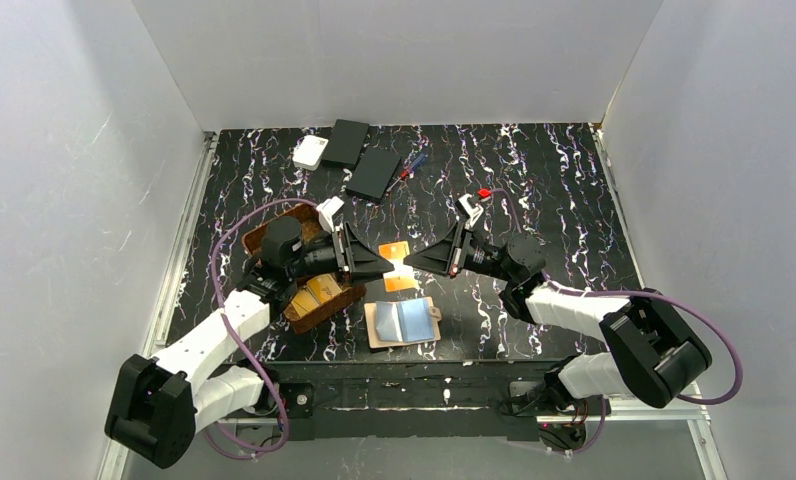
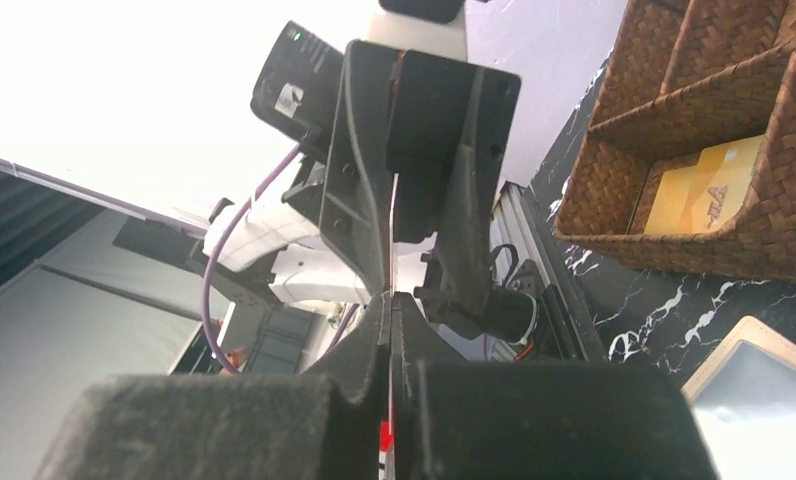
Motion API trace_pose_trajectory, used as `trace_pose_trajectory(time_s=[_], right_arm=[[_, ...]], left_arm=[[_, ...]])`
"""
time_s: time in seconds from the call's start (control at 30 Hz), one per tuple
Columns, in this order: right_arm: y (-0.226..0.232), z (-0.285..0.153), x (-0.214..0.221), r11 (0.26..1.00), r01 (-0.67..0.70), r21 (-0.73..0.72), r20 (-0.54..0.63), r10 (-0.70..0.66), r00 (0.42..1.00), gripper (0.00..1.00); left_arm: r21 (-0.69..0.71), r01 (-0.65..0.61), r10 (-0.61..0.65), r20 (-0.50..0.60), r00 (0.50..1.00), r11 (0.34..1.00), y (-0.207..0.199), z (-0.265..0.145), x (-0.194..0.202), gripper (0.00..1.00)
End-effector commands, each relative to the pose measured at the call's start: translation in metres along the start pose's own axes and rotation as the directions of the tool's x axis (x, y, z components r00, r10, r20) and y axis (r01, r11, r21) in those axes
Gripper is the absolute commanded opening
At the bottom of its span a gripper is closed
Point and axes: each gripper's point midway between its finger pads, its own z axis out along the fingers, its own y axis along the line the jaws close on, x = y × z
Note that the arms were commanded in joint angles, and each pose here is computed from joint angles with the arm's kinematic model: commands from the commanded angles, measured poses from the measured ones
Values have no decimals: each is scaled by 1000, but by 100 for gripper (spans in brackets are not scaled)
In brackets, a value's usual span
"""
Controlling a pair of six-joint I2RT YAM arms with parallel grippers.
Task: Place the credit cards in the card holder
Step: Pick up the credit card from the storage box, then insert the credit card into the card holder.
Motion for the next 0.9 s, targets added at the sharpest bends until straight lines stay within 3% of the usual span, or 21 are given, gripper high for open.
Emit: trace_pose_trajectory(time_s=[0.0, 0.03, 0.13, 0.2, 0.23, 0.3, 0.37, 0.47, 0.53, 0.7, 0.87], right_arm=[[12, 1, -16, 998, 48, -33, 84, -46, 995, 1], [10, 2, -16, 999, 48, -22, 81, -46, 996, 1], [5, 0, -15, 998, 61, 8, 81, -61, 995, 1], [-17, -4, -15, 989, 93, 118, 56, -100, 993, 3], [-43, -11, -15, 957, 149, 249, 16, -158, 987, 11], [-99, -44, -7, 808, 223, 546, -113, -193, 975, 33], [-116, -64, -5, 707, 332, 625, -226, -243, 943, 46], [-129, -83, 8, 647, 403, 647, -344, -224, 912, 51], [-131, -84, 20, 673, 412, 614, -387, -198, 900, 48], [-126, -62, 55, 828, 331, 453, -440, -116, 891, 24], [-139, -57, 68, 833, 321, 450, -451, -99, 887, 16]], left_arm=[[61, -38, 36, 35, 999, 997, -21, 1, -1, 32], [60, -44, 41, 43, 998, 997, -22, 2, -1, 28], [47, -54, 51, 65, 997, 997, -19, 4, -3, 0], [9, -32, 31, 94, 995, 999, -4, 6, -5, 0], [-22, -9, 11, 101, 995, 1000, 7, 6, -4, 0], [-123, 29, -17, 97, 995, 992, 35, 8, 4, 0], [-272, 26, -8, 65, 998, 962, 66, 5, 18, 0], [-469, -48, 61, 11, 998, 882, 93, -6, 29, 0], [-500, -57, 64, -4, 998, 864, 102, -8, 33, 0], [-528, -36, 14, -46, 999, 849, 123, 0, 45, 0], [-542, -33, -9, -75, 997, 840, 139, 12, 52, 0]])
